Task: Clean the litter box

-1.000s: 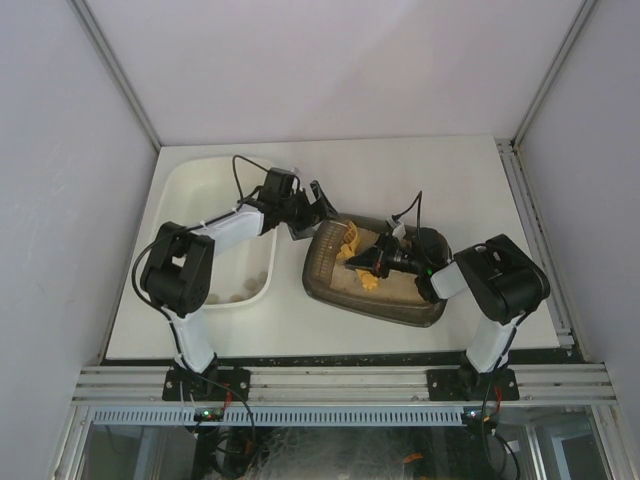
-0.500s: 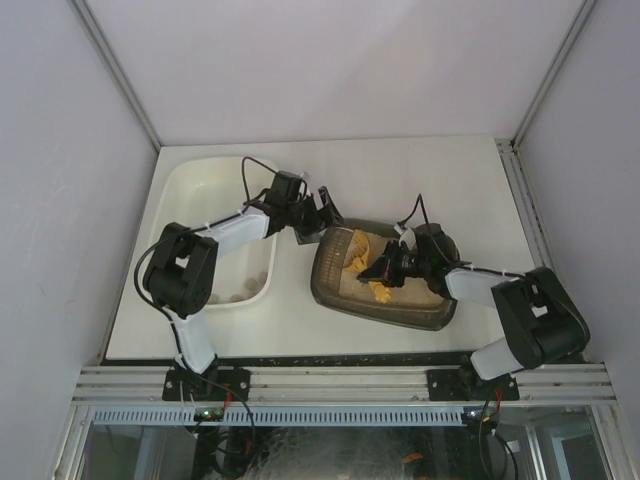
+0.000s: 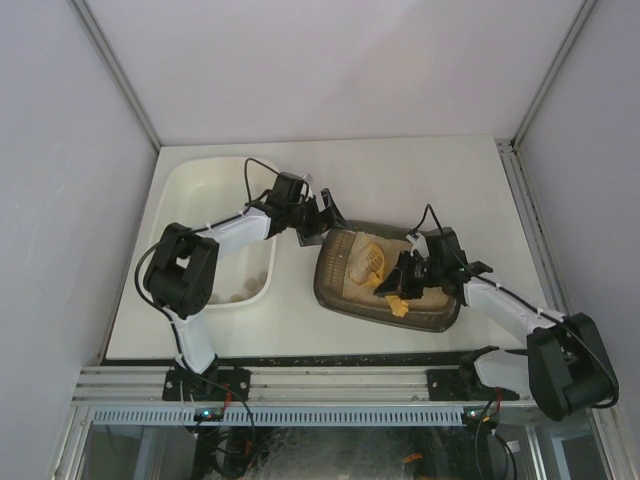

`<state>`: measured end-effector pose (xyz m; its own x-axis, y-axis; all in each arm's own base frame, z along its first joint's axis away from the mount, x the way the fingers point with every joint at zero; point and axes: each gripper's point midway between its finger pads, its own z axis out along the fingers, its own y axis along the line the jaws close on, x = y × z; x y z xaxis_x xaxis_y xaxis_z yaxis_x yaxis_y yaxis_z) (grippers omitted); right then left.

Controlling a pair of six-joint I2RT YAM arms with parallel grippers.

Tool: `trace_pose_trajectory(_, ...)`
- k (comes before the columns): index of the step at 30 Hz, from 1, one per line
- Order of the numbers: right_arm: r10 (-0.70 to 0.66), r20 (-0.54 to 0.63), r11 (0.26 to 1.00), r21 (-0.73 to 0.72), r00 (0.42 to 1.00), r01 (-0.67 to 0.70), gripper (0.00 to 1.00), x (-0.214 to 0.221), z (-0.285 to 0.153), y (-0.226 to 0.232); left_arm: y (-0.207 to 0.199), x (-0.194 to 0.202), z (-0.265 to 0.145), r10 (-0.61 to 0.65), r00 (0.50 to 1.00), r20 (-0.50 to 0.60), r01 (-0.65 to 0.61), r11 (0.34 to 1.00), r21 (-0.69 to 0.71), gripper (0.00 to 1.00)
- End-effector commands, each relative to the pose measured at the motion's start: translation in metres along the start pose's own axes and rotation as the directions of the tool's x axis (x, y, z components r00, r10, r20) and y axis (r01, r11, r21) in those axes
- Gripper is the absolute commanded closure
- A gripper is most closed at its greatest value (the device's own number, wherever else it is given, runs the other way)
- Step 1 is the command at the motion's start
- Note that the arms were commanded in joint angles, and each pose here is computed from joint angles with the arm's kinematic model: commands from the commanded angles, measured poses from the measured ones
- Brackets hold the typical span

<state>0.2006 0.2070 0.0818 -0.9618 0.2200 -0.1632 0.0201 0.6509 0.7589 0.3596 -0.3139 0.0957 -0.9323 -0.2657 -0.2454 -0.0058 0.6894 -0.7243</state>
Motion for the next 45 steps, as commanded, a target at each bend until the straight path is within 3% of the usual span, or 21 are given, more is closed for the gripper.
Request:
trace_pose_trajectory(1,0.0,-0.008,0.997,0.076,1.0,0.0,1.0,0.008,-0.016,-0.013,-0.039,0.006,-0.015,0.057,0.998,-0.007,-0.056,0.989,0.134,0.07)
trace_pose_trajectory(6,-0.023,0.024,0.993,0.117,0.999,0.02,1.0,0.006,-0.029,-0.012,-0.037,0.006,-0.015,0.062,0.998,-0.002,-0.061,0.99,0.126,0.07)
trace_pose_trajectory(13,-0.289,0.073,0.932,0.252,0.955,0.262,1.0,-0.004,-0.061,0.014,-0.035,0.006,-0.014,0.067,0.998,-0.003,-0.066,0.991,0.117,0.07)
trace_pose_trajectory(25,-0.475,-0.122,0.746,0.469,0.872,0.472,1.0,0.005,-0.048,0.01,-0.033,0.006,-0.013,0.075,0.997,0.0,-0.075,0.992,0.104,0.07)
trace_pose_trajectory(36,-0.412,0.026,0.811,0.466,0.911,0.354,1.0,-0.026,-0.032,0.017,-0.033,0.007,-0.014,0.076,0.997,-0.006,-0.075,0.992,0.102,0.07)
trace_pose_trajectory(45,-0.328,0.057,0.895,0.337,0.943,0.291,1.0,-0.033,-0.003,0.027,-0.032,0.01,-0.014,0.077,0.997,-0.018,-0.075,0.992,0.099,0.06)
